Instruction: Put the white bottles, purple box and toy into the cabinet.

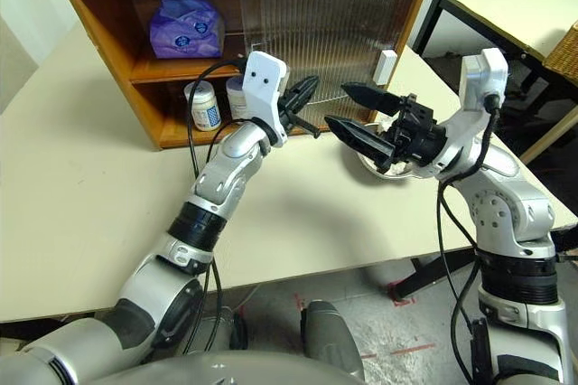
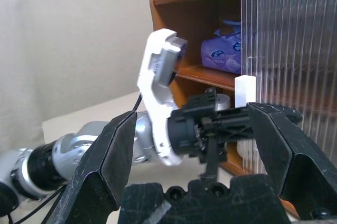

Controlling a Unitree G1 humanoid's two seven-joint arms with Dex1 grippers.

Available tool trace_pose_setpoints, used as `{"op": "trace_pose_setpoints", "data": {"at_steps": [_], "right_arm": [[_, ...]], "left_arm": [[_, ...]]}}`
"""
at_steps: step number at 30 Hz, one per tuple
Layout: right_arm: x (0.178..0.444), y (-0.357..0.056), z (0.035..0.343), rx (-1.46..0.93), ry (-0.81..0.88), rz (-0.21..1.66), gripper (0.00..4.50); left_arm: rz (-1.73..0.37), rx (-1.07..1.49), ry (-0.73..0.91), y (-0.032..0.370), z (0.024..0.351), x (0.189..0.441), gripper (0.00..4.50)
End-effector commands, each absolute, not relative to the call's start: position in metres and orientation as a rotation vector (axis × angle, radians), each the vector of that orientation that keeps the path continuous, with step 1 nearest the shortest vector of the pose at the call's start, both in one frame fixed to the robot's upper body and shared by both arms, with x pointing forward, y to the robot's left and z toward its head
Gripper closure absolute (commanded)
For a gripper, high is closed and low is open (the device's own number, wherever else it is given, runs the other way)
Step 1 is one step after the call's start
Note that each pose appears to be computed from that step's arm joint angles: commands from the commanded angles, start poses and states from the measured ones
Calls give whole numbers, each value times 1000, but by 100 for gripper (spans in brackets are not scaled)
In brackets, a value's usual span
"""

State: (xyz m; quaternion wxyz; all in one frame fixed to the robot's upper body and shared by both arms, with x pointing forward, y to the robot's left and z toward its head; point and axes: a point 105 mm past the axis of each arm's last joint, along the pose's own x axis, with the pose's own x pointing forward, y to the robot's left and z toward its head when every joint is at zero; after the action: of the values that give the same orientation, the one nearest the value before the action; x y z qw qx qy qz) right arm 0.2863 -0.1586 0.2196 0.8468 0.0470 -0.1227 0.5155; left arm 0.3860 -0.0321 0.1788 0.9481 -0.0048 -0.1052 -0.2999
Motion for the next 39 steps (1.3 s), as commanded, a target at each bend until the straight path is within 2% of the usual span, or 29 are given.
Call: {"op": "trace_pose_setpoints", "data": {"at_steps": [1, 22, 39], "right_arm": [[282, -163, 223, 96, -258, 1076, 0], [284, -163, 223, 106, -229, 1095, 0], [285, -162, 223, 107, -237, 1104, 0]], "left_arm": [[-558, -26, -237, -39, 182, 388, 449], [-227, 34, -200, 24, 155, 394, 449], [-69, 20, -222, 54, 161, 398, 449]]}}
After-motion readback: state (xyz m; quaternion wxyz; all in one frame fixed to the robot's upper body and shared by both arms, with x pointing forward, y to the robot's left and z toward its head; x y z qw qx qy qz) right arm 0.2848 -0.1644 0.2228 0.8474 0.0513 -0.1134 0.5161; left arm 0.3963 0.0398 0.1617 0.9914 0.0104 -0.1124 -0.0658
